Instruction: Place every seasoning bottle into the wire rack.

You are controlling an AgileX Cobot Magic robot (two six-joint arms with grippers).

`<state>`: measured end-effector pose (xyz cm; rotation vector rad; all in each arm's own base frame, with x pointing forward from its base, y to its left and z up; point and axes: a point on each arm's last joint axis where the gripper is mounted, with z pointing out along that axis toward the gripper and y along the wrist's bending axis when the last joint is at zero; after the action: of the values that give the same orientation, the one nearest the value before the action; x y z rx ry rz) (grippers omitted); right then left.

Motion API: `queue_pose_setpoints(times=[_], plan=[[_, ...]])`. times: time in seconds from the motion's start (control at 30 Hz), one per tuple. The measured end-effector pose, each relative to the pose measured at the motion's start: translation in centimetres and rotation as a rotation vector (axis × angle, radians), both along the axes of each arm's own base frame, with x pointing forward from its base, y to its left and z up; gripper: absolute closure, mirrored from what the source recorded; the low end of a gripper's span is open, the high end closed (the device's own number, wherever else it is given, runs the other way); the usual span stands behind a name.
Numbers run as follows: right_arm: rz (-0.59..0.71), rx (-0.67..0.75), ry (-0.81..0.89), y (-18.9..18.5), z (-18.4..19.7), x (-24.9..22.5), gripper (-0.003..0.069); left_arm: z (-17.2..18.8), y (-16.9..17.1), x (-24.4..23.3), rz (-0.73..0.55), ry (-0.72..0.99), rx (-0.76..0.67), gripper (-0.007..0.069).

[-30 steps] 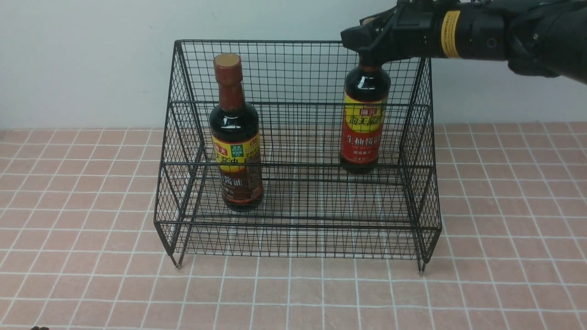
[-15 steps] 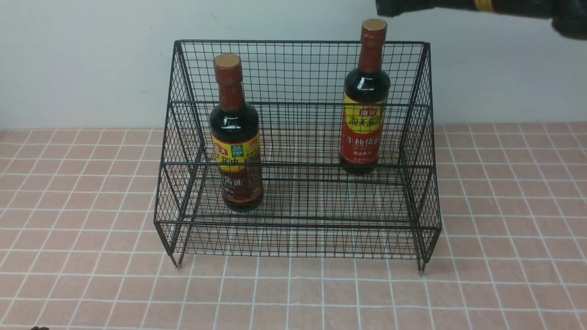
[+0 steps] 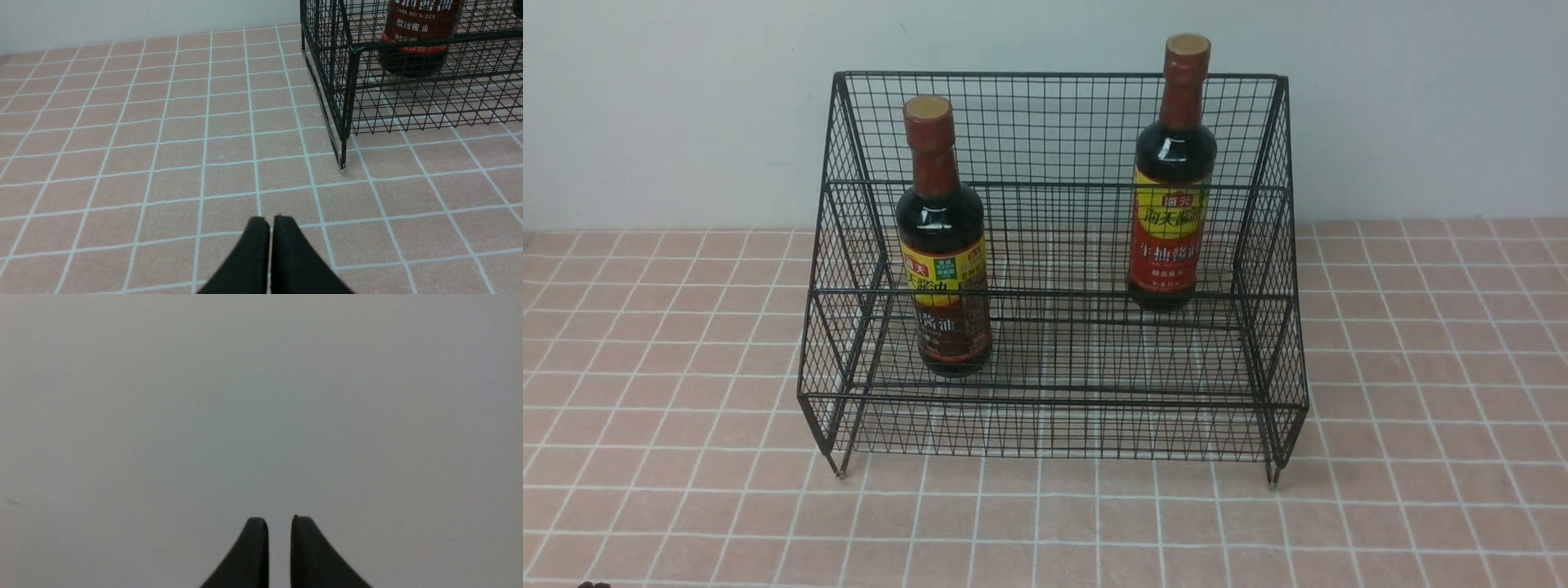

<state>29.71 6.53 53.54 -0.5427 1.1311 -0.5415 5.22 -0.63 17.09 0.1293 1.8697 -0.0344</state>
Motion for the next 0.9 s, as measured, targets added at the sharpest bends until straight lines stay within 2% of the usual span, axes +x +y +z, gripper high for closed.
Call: queue_pose_setpoints(times=[0.07, 0.13, 0.2, 0.27, 0.3, 0.33, 0.37, 0.43, 0.47, 0.5, 0.53, 0.67, 0.73, 0.9], plan=[[-0.165, 0.07, 0.006, -1.7, 0.4, -0.7, 0.0635, 0.0, 0.0, 0.0, 0.0, 0.0, 0.0, 0.0632], [-0.293, 0.217, 0.074, -3.3, -0.1, -1.1, 0.0659, 0.0, 0.0, 0.0, 0.0, 0.0, 0.0, 0.0632], [-0.418, 0.405, 0.253, -4.6, -1.9, -1.3, 0.0669, 0.0, 0.0, 0.0, 0.0, 0.0, 0.0, 0.0632], [-0.46, 0.549, 0.493, -4.6, -4.3, -1.6, 0.0671, 0.0, 0.0, 0.0, 0.0, 0.0, 0.0, 0.0632], [-0.46, 0.545, 0.522, -4.6, -4.6, -1.6, 0.0671, 0.0, 0.0, 0.0, 0.0, 0.0, 0.0, 0.0632], [-0.412, 0.62, 0.728, -3.6, -6.5, -1.8, 0.0672, 0.0, 0.0, 0.0, 0.0, 0.0, 0.0, 0.0632], [-0.326, 0.649, 0.857, -2.5, -7.5, -2.0, 0.0672, 0.0, 0.0, 0.0, 0.0, 0.0, 0.0, 0.0632], [-0.209, 0.665, 0.981, -1.0, -8.4, -2.4, 0.0672, 0.0, 0.0, 0.0, 0.0, 0.0, 0.0, 0.0632], [-0.093, 0.663, 1.035, 0.2, -8.7, -2.8, 0.0672, 0.0, 0.0, 0.0, 0.0, 0.0, 0.0, 0.0632], [-0.06, 0.679, 1.04, 0.5, -8.7, -3.0, 0.0672, 0.0, 0.0, 0.0, 0.0, 0.0, 0.0, 0.0632], [0.054, 0.706, 1.026, 1.4, -8.5, -4.1, 0.0672, 0.0, 0.0, 0.0, 0.0, 0.0, 0.0, 0.0632], [0.261, 0.814, 0.833, 1.6, -7.2, -8.7, 0.0672, 0.0, 0.0, 0.0, 0.0, 0.0, 0.0, 0.0632], [0.331, 0.847, 0.721, 0.9, -7.1, -11.3, 0.0672, 0.0, 0.0, 0.0, 0.0, 0.0, 0.0, 0.0632], [0.413, 0.885, 0.539, -1.3, -9.6, -16.8, 0.0672, 0.0, 0.0, 0.0, 0.0, 0.0, 0.0, 0.0632]])
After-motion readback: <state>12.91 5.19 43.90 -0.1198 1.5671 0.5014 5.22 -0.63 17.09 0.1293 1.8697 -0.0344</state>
